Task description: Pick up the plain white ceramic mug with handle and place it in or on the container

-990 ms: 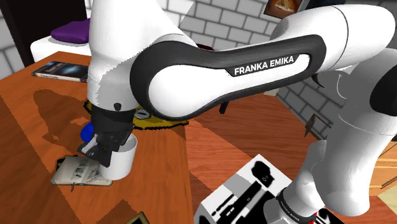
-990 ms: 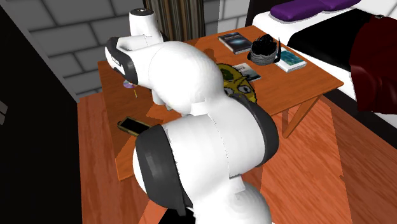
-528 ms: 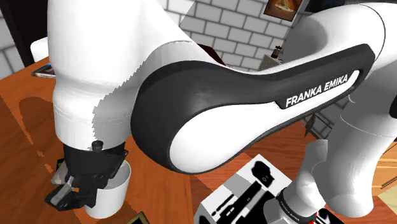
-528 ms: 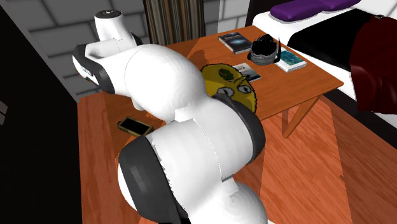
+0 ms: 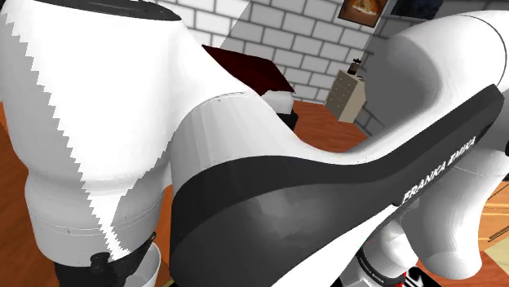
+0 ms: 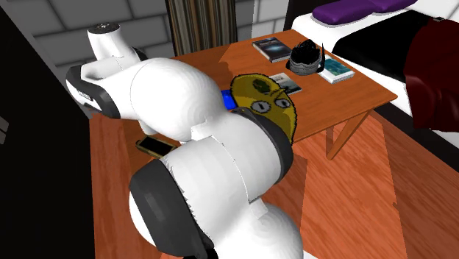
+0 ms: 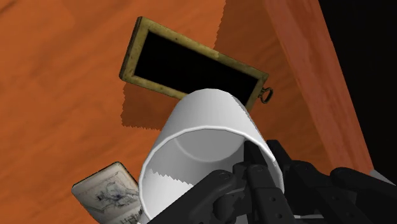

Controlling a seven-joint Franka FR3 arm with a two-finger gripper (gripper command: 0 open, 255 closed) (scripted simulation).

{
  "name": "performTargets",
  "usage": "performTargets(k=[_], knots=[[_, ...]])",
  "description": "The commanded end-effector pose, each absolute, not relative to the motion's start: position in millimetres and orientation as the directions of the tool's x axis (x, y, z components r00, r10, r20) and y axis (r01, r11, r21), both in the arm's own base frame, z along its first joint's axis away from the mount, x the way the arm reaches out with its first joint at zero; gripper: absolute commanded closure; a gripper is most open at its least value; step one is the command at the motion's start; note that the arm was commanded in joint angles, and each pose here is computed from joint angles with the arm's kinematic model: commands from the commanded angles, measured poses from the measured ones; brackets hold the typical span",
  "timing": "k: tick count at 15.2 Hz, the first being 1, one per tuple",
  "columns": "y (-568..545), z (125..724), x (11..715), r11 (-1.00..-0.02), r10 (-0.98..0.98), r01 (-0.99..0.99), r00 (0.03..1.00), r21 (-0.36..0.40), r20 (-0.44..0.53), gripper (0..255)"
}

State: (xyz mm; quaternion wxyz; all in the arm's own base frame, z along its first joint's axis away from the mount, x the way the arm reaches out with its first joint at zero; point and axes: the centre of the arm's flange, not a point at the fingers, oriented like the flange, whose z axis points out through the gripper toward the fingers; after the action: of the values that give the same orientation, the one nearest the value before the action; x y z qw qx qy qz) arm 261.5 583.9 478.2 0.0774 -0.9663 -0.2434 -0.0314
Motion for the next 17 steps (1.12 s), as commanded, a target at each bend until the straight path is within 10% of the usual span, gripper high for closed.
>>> performTargets(k=[1,17], knots=[[582.9,468.1,260.9,-0.870,0.465,0.475,0.880,-0.134,0.099,255],[582.9,402.0,260.9,-0.870,0.465,0.475,0.880,-0.134,0.099,255]])
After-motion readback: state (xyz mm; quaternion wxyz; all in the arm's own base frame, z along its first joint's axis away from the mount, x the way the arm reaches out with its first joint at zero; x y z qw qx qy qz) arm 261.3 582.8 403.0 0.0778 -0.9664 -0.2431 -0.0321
